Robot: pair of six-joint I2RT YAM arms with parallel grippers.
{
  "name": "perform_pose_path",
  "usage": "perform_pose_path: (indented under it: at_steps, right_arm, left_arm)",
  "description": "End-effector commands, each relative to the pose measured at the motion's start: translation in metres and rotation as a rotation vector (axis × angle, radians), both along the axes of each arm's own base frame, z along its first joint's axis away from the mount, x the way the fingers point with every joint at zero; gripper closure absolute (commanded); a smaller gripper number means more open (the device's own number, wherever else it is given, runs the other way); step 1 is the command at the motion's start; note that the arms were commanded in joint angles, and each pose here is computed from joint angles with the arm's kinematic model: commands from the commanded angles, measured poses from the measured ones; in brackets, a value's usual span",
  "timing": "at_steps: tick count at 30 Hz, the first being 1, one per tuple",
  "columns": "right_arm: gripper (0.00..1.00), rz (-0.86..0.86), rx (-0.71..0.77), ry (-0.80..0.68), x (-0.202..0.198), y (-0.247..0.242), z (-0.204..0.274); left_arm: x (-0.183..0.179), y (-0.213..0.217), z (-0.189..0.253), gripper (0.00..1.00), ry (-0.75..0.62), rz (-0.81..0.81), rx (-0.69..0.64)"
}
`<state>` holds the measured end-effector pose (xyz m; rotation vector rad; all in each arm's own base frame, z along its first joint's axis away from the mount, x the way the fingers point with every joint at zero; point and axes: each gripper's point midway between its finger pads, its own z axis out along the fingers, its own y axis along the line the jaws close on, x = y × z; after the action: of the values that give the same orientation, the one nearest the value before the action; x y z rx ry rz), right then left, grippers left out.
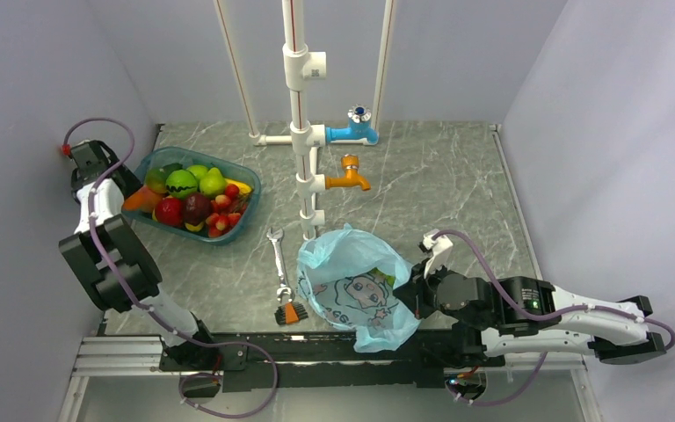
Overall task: Take the fake fruits out of the plastic bag
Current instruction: Place the fake fruit in the bin.
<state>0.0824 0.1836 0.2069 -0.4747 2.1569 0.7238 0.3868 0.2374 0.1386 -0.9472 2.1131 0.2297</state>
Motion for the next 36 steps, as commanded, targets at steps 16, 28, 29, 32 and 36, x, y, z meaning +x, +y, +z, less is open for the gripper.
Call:
perform_pose_path:
  at_steps: [16, 28, 29, 32, 36]
  right_arm:
    - [1.00, -0.002, -0.038, -0.003, 0.001, 0.006, 0.005]
    - [1.00, -0.083, -0.028, -0.001, 0.009, -0.004, 0.006]
    - [1.00, -0.085, -0.032, 0.000, 0.009, -0.004, 0.005]
    - [1.00, -0.083, -0.047, 0.001, 0.009, -0.002, 0.002]
    - [1.00, -0.075, -0.062, -0.002, 0.009, 0.001, 0.000]
  left_arm:
    - [0.015, -0.033, -0.008, 0.46, -0.004, -0.109, -0.025]
    - [0.015, -0.035, 0.012, 0.01, -0.022, -0.077, -0.014]
    - [0.014, -0.035, 0.018, 0.01, -0.029, -0.077, -0.002]
    - [0.011, -0.041, 0.036, 0.01, -0.041, -0.078, 0.049]
    - [0.007, -0.057, 0.062, 0.01, -0.063, -0.091, 0.136]
